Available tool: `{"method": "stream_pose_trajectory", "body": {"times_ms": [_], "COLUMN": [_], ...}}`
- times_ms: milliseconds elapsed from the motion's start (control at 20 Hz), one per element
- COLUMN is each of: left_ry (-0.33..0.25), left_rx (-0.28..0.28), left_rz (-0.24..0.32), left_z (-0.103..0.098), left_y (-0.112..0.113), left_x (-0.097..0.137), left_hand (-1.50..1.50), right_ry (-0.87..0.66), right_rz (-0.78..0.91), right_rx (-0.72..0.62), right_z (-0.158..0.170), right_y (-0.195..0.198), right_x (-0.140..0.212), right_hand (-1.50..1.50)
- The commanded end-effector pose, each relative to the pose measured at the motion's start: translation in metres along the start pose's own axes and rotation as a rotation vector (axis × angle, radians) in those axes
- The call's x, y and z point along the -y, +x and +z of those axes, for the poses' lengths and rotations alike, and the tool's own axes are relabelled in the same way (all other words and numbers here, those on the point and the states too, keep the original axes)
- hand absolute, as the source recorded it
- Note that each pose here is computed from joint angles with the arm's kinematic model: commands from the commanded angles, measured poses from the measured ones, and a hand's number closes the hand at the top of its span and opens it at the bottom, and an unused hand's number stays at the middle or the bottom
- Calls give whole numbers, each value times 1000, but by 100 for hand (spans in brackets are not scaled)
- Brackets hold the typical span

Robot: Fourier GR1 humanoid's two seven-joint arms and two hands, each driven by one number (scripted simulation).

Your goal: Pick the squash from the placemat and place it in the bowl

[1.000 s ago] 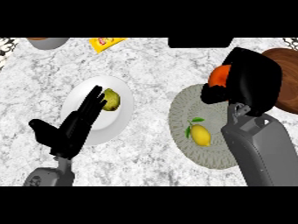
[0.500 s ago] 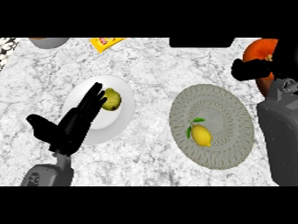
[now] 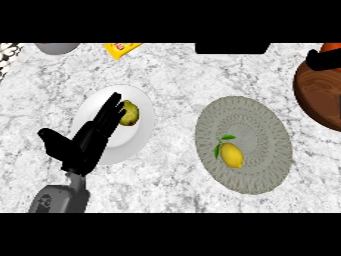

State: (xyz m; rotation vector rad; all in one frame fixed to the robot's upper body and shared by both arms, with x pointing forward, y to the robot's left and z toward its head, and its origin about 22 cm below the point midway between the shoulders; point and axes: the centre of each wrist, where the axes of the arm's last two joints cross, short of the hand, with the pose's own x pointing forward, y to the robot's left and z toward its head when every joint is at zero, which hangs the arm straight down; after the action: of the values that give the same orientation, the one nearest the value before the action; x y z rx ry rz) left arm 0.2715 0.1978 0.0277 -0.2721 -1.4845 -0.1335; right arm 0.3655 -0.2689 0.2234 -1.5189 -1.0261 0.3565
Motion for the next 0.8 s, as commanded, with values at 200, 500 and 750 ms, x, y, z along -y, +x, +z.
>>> {"method": "stream_pose_trajectory", "body": {"times_ms": [200,500,750], "left_ry": [-19,-22,-55], "left_rx": [5,8,4], "left_rz": [10,-7,-4], "left_z": [5,7,-5], "left_y": [-8,2,12], "left_x": [3,9,10], "left_hand": [0,0,0], "right_ry": [-12,-5,165], "right_rz": [51,152,144], "right_rx": [-28,-66,-270], "right_z": [-72,-95,-106], "right_y": [-64,-111,-125], "right_x": [-34,-66,-77], "right_hand": [150,150,150]}}
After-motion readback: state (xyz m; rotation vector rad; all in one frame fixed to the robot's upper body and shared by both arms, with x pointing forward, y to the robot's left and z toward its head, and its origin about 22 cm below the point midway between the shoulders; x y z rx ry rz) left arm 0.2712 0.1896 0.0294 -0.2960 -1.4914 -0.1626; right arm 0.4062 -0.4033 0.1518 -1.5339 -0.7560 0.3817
